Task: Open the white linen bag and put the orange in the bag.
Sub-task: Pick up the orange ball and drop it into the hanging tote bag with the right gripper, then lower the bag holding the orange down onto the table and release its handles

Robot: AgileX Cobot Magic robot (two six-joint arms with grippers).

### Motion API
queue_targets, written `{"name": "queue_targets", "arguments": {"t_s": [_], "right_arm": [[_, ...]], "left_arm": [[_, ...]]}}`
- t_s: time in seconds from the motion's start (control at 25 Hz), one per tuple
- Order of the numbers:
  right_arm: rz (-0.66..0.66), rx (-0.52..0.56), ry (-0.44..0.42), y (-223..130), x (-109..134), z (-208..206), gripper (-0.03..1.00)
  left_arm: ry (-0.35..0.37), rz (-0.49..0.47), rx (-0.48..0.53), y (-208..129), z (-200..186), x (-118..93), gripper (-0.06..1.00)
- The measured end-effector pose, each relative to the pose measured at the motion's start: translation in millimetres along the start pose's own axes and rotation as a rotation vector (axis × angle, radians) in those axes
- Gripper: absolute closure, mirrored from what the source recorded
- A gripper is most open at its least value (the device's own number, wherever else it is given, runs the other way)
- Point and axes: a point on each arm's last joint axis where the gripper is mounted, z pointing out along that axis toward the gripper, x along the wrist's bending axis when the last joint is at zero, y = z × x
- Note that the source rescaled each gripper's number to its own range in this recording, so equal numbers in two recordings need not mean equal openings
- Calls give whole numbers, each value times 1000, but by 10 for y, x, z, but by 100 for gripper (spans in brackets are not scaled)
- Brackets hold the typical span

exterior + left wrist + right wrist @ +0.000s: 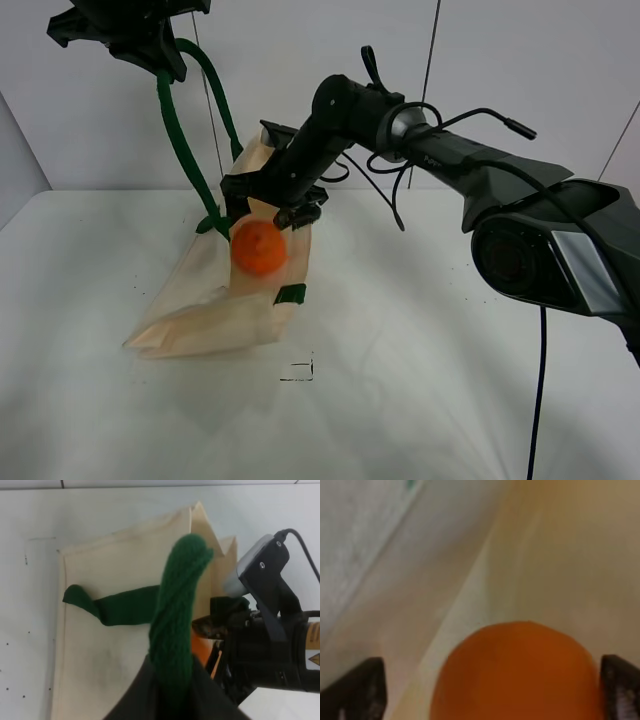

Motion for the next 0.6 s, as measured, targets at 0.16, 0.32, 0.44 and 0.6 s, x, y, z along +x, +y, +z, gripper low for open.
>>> {"name": "queue_targets", "arguments": {"t_s": [0.16,0.32,0.44,0.6], "right_arm": [[-41,48,-155,36,-45,-192,-3],[-41,4,-332,130,-186,-393,-3],[-27,-9,-380,160,-338,-481,-3],[3,-20,-446,185,-627,-620,-3]], "left_arm": [[-1,0,0,0,0,-1,94],[-1,0,0,0,0,-1,94],[-2,-1,0,0,0,-2,94],[-2,-1,0,0,0,-2,94]]}}
